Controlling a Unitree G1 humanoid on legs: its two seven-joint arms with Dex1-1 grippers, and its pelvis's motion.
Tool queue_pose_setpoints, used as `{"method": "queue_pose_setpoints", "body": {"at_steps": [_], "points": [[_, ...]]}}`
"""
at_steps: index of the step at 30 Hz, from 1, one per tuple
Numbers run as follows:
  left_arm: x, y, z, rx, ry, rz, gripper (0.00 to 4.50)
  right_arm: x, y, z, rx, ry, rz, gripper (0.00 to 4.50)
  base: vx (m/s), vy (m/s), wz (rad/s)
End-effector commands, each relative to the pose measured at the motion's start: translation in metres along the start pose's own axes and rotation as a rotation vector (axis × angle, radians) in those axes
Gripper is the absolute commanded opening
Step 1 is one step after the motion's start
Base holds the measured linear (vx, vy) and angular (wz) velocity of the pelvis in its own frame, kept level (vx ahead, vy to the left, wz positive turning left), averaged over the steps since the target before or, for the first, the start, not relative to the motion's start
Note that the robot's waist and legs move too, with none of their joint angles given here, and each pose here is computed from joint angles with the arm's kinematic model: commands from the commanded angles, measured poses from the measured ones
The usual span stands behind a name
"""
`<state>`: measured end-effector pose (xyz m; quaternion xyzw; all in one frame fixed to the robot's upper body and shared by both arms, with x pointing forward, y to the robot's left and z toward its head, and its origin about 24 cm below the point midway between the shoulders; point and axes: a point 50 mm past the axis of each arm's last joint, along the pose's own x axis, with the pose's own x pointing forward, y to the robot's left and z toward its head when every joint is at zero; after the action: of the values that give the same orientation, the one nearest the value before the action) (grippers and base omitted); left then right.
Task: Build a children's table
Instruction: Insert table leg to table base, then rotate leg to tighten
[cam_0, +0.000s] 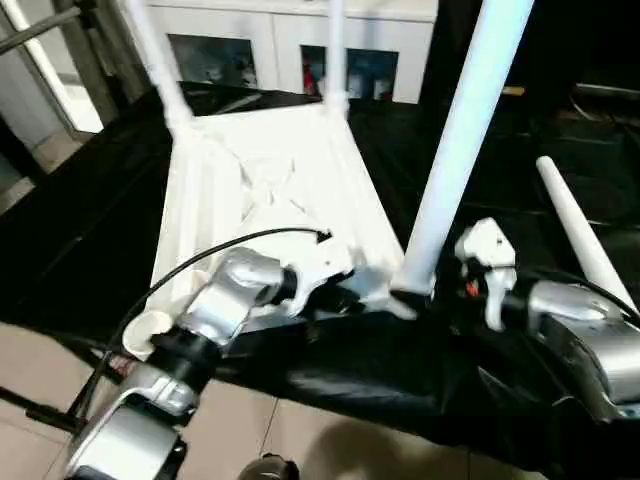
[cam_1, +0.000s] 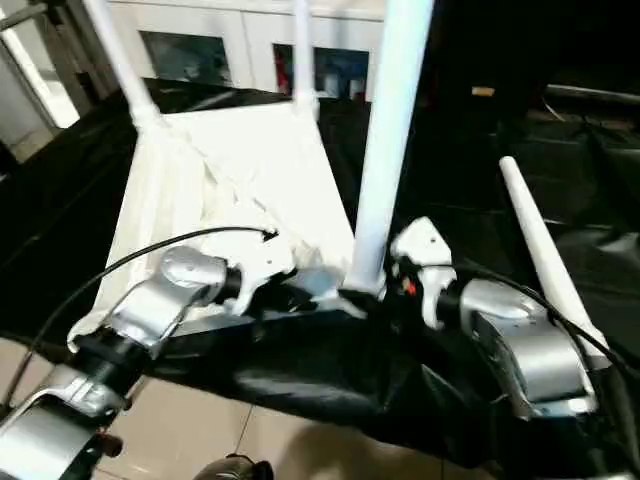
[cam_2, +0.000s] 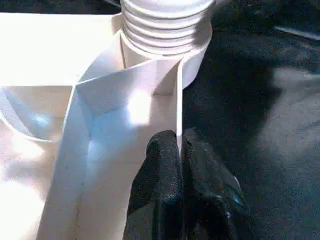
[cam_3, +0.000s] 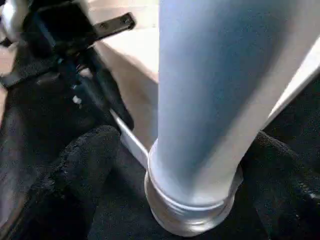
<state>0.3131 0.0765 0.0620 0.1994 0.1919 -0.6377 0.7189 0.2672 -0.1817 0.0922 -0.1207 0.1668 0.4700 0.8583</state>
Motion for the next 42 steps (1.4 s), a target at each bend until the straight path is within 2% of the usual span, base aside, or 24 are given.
{"method": "queue_pose_setpoints", "body": {"at_steps": [1, 5, 17, 27, 31, 32, 35, 36, 37, 38, 40, 42], "points": [[-0.001, -0.002, 0.014, 0.072, -0.059, -0.030, 0.00, 0.003, 0.008, -0.006, -0.009, 0.033, 0.059, 4.08, 0.000, 0.000, 0.00], [-0.003, -0.002, 0.011, 0.077, -0.055, -0.038, 0.00, 0.007, 0.007, -0.006, 0.003, 0.024, 0.064, 4.08, 0.000, 0.000, 0.00], [0.000, 0.000, 0.010, 0.089, -0.045, -0.029, 0.00, 0.020, 0.001, -0.012, -0.013, 0.049, 0.009, 2.92, 0.000, 0.000, 0.00], [0.002, 0.001, 0.010, 0.093, -0.041, -0.025, 0.00, 0.028, 0.003, -0.015, -0.019, 0.052, 0.018, 2.68, 0.000, 0.000, 0.00], [0.002, 0.002, 0.009, 0.077, -0.039, -0.011, 0.00, 0.029, 0.006, -0.017, 0.013, 0.035, 0.022, 2.67, 0.000, 0.000, 0.00], [0.005, 0.009, 0.011, 0.024, -0.046, 0.053, 0.00, 0.033, 0.005, -0.021, 0.088, 0.003, -0.054, 2.67, 0.000, 0.000, 0.00], [0.009, 0.017, 0.015, -0.038, -0.057, 0.134, 0.00, 0.040, 0.002, -0.027, 0.189, -0.025, -0.171, 2.66, 0.000, 0.000, 0.00], [0.013, 0.022, 0.019, -0.078, -0.067, 0.182, 0.00, 0.045, -0.001, -0.031, 0.247, -0.023, -0.249, 2.66, 0.000, 0.000, 0.00], [0.013, 0.022, 0.019, -0.078, -0.067, 0.182, 0.00, 0.045, -0.001, -0.031, 0.247, -0.023, -0.249, 2.66, 0.000, 0.000, 0.00], [0.016, 0.024, 0.022, -0.105, -0.072, 0.211, 0.00, 0.049, -0.002, -0.034, 0.285, -0.018, -0.299, 2.66, 0.000, 0.000, 0.00], [0.029, 0.033, 0.033, -0.187, -0.098, 0.317, 0.00, 0.065, -0.006, -0.040, 0.389, -0.002, -0.447, 2.66, 0.000, 0.000, 0.00], [0.035, 0.035, 0.038, -0.214, -0.101, 0.363, 0.00, 0.074, -0.008, -0.040, 0.424, 0.008, -0.506, 2.66, 0.000, 0.000, 0.00]]}}
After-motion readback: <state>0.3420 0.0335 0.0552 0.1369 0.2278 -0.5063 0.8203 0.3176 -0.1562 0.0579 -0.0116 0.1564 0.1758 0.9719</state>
